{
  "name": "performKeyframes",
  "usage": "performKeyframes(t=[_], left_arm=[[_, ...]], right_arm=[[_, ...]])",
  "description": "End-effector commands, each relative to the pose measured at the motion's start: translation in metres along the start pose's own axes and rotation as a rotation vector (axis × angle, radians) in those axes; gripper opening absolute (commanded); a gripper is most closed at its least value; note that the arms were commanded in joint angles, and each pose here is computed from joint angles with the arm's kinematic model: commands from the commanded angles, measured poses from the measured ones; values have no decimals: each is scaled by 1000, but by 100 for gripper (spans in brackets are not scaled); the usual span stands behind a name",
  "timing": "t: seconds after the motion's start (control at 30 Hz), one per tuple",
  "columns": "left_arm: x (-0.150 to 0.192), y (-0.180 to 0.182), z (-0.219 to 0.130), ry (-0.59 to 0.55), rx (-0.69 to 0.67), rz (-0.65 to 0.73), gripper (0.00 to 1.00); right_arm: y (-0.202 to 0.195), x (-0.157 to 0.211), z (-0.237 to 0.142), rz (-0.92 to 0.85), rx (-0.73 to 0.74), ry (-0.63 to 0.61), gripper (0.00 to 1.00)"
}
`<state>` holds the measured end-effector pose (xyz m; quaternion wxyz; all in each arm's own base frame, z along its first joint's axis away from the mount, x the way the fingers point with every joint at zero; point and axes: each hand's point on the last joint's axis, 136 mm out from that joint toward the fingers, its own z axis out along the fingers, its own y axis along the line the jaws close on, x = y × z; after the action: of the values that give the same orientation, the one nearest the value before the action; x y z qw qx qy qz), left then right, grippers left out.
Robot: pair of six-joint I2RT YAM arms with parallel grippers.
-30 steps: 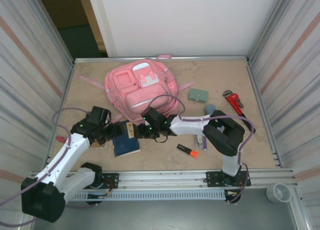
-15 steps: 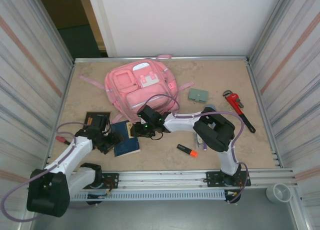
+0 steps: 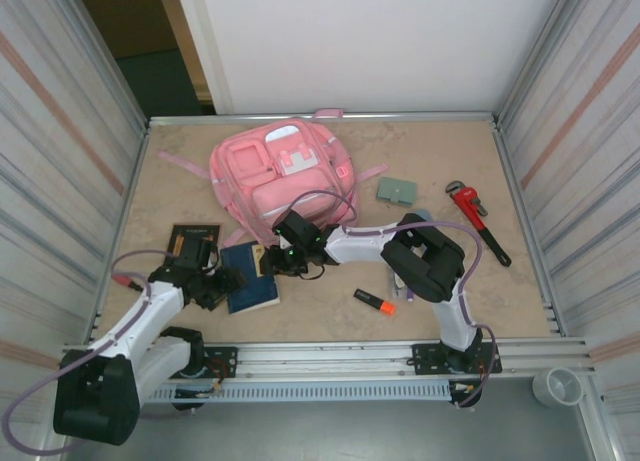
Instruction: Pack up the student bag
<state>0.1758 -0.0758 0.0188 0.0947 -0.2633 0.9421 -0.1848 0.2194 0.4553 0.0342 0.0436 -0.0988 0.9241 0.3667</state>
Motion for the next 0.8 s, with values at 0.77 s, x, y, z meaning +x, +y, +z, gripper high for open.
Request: performKeyframes(t=[0.77], left_arm=[[-48, -35, -74, -342, 103, 103, 75]], right_arm=[[52, 53, -42, -245, -169, 191, 0]])
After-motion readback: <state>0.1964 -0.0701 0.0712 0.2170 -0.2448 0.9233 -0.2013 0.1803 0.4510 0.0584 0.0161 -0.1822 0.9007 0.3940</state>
